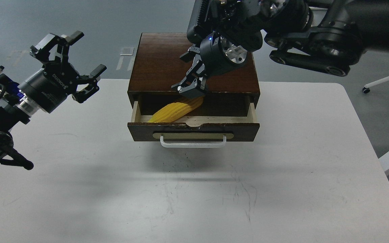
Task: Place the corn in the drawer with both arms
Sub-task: 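Open the right gripper and raise it away from the drawer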
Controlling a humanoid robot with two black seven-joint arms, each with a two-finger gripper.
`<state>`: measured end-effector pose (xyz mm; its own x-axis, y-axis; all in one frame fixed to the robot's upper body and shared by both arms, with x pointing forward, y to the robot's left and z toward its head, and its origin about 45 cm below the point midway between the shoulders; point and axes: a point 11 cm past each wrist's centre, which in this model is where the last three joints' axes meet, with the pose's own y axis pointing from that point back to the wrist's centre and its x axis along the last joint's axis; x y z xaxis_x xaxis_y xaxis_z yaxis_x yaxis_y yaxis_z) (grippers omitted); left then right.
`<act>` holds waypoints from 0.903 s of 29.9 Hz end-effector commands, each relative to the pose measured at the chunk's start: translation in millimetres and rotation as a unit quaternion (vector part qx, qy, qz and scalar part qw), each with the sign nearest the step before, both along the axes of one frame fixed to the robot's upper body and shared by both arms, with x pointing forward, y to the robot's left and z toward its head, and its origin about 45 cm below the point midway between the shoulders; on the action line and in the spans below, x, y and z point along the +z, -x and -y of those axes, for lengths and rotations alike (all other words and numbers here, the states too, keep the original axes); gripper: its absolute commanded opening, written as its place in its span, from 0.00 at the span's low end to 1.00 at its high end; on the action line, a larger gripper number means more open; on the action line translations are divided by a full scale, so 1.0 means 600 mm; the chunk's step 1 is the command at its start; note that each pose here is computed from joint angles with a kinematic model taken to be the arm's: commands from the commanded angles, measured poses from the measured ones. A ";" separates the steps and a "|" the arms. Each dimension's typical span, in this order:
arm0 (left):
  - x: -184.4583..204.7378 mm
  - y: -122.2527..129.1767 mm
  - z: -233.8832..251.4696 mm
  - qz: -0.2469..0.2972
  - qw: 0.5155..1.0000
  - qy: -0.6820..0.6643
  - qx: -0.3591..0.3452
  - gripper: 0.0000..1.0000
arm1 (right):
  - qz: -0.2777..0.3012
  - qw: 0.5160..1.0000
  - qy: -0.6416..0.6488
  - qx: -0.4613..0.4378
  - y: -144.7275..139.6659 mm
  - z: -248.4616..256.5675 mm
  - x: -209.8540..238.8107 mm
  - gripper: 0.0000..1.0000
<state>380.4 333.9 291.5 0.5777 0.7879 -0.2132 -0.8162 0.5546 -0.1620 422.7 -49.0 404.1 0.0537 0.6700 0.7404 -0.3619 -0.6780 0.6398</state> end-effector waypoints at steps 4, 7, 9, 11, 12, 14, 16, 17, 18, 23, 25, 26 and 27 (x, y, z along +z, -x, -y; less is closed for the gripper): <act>-0.002 0.000 0.005 -0.001 1.000 0.003 -0.002 0.99 | -0.123 0.948 -0.249 -0.155 -0.043 0.099 0.057 0.96; -0.003 -0.001 0.008 -0.001 1.000 0.006 -0.004 0.99 | -0.196 0.876 -0.372 -0.236 -0.064 0.177 0.032 0.96; -0.005 -0.001 0.012 -0.002 1.000 0.008 -0.006 0.99 | -0.223 0.842 -0.414 -0.264 -0.069 0.208 0.012 0.96; -0.008 -0.002 0.014 -0.003 1.000 0.010 -0.005 0.99 | -0.252 0.792 -0.466 -0.304 -0.073 0.258 -0.023 0.98; -0.011 -0.003 0.015 -0.004 1.000 0.012 -0.004 0.99 | -0.269 0.759 -0.493 -0.330 -0.071 0.294 -0.055 0.98; -0.011 -0.004 0.017 -0.003 1.000 0.014 -0.005 0.99 | -0.285 0.712 -0.526 -0.367 -0.065 0.344 -0.104 0.98; -0.007 -0.005 0.016 0.000 1.000 0.015 -0.002 0.99 | -0.296 0.677 -0.549 -0.390 -0.061 0.371 -0.137 0.98; -0.007 -0.007 0.014 0.001 1.000 0.015 0.003 0.99 | -0.306 0.642 -0.571 -0.410 -0.055 0.394 -0.168 0.98; -0.008 -0.008 0.011 0.000 1.000 0.012 0.008 0.99 | -0.317 0.602 -0.598 -0.424 -0.049 0.412 -0.191 0.98; -0.022 -0.014 -0.019 -0.009 0.999 0.004 0.030 0.99 | -0.342 0.475 -0.666 -0.461 -0.027 0.459 -0.254 0.98; -0.034 -0.010 -0.027 -0.019 0.999 0.006 0.037 0.99 | -0.349 0.437 -0.680 -0.474 -0.017 0.473 -0.276 0.98; -0.042 -0.006 -0.030 -0.025 0.999 0.008 0.040 0.99 | -0.357 0.411 -0.686 -0.482 -0.009 0.476 -0.293 0.98; -0.045 -0.004 -0.030 -0.027 0.999 0.007 0.039 0.99 | -0.362 0.399 -0.689 -0.485 -0.006 0.475 -0.302 0.99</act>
